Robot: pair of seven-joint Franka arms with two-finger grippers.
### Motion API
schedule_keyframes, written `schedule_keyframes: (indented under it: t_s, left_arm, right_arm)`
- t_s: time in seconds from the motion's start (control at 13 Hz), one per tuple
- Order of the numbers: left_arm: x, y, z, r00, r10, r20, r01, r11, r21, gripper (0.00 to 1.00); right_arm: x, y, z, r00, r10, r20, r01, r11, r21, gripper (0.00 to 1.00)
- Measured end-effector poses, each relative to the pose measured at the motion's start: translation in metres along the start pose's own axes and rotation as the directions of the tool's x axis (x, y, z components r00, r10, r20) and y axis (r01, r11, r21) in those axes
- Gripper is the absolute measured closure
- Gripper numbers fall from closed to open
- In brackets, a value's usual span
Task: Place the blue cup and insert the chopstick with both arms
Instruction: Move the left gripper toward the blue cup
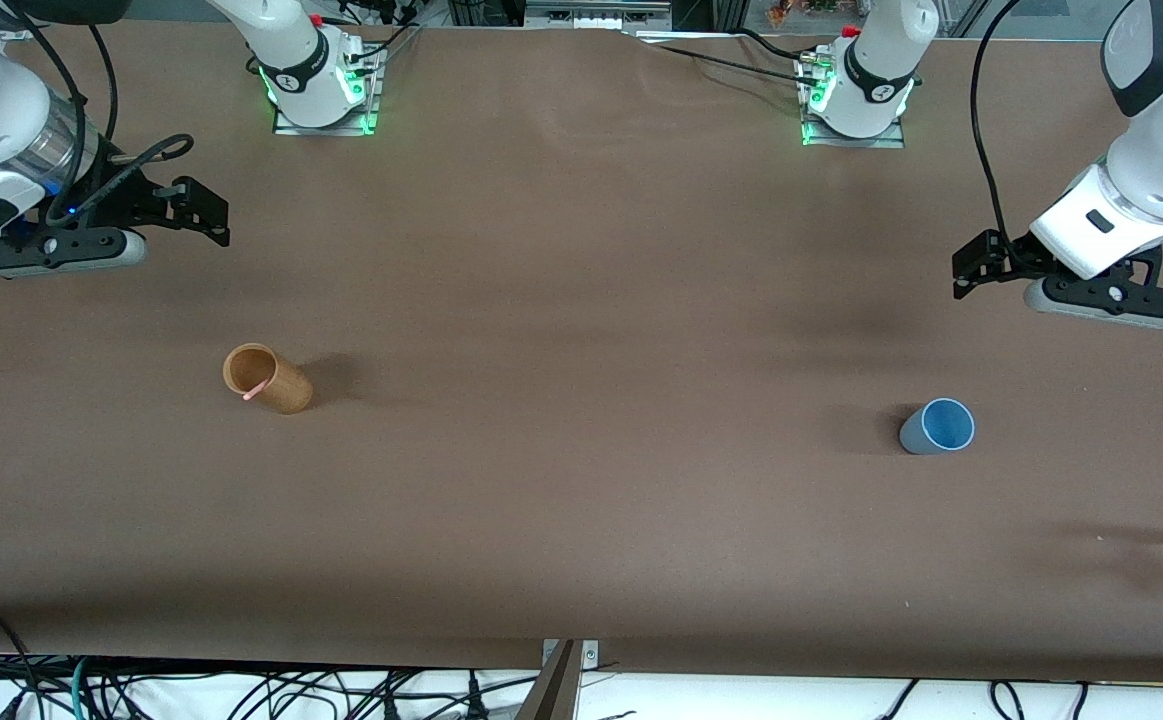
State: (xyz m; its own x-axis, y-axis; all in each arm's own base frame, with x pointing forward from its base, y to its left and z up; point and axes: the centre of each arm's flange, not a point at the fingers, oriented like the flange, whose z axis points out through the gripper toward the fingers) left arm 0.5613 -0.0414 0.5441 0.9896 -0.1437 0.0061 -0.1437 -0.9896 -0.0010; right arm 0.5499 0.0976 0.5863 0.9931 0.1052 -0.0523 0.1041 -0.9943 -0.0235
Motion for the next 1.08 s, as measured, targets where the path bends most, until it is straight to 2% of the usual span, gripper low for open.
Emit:
schedule_keyframes:
  t_s: [0.15,0.31,0.46,1.08]
  left_arm:
    - [-0.002,-0.003,-0.011,1.000,-0.006,0.007,0.006,1.000,0.000,0.00]
    - [0.000,-0.004,-0.034,1.000,-0.008,-0.018,0.008,1.000,0.001,0.00]
    - [0.001,-0.006,-0.048,1.000,-0.011,-0.005,0.011,1.000,0.000,0.00]
    - [0.010,-0.014,-0.037,0.999,-0.023,0.024,0.024,1.000,-0.003,0.00]
  right_arm:
    - [-0.002,0.000,0.001,1.000,-0.006,0.013,0.006,1.000,-0.001,0.00]
    - [-0.002,0.001,0.001,1.000,-0.009,0.016,0.009,1.000,-0.001,0.00]
    - [-0.002,0.001,0.000,1.000,-0.017,0.014,0.017,1.000,-0.001,0.00]
    - [-0.002,0.002,0.000,0.999,-0.050,0.018,0.050,0.999,-0.001,0.00]
